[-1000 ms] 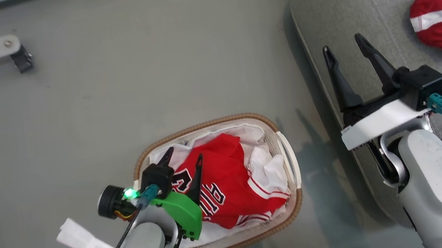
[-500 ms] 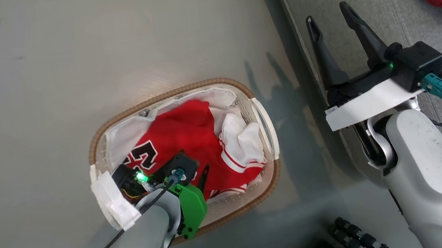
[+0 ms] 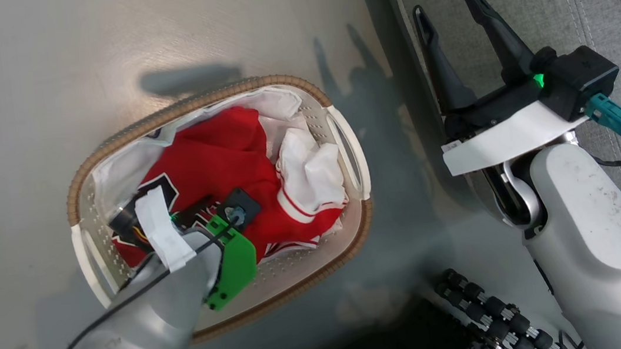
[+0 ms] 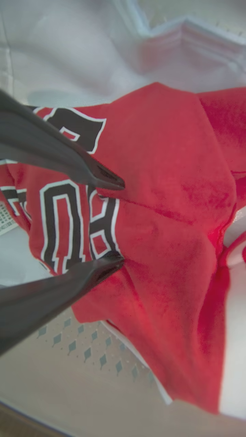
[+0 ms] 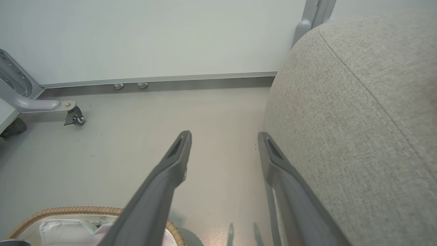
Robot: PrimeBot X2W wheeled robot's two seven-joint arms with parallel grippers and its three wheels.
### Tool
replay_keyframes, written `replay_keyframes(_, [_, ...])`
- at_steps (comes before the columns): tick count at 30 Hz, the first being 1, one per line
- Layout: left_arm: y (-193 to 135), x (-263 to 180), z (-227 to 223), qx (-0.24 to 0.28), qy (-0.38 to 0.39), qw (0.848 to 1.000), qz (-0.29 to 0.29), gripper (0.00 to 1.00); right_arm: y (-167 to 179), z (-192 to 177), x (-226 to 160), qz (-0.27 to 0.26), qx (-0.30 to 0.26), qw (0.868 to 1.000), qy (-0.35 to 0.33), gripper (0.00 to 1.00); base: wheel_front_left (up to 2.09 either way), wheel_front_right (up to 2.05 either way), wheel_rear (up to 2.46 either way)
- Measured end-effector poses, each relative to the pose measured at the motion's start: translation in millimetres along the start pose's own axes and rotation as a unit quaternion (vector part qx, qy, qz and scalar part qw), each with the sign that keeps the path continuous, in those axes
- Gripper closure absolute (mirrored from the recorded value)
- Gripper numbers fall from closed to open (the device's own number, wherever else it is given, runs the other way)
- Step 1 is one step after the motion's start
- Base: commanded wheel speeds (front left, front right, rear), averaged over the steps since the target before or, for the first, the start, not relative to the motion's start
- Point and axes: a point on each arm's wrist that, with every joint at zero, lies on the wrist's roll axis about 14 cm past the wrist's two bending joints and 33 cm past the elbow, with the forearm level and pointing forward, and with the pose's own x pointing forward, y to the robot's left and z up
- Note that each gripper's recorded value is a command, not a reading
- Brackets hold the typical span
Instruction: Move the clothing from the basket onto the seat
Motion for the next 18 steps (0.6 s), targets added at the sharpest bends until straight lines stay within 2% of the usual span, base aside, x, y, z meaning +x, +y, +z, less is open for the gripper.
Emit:
replay_keyframes(2, [9.6,4.2,-12.0,0.031,0.032,0.999,0.004,0.0,-2.3,-3.3,2.0,-0.003,0.001,1.0,0.002,0.0,0.0,0.0,0.0])
replay_keyframes(5, [11.6,11.2,-18.2,0.045,0.044,0.998,-0.002,0.0,-7.6,-10.5,2.1,-0.009,-0.001,1.0,0.01,0.0,0.0,0.0,0.0])
replay_keyframes(17, [10.3,29.3,-20.5,0.038,0.042,0.998,-0.017,0.0,-19.5,-29.6,2.4,-0.026,0.006,0.999,0.028,0.0,0.0,0.0,0.0])
replay_keyframes(18, [10.1,29.7,-20.6,0.037,0.041,0.998,-0.017,0.25,-19.7,-29.7,2.8,-0.027,0.008,0.999,0.027,0.0,0.0,0.0,0.0])
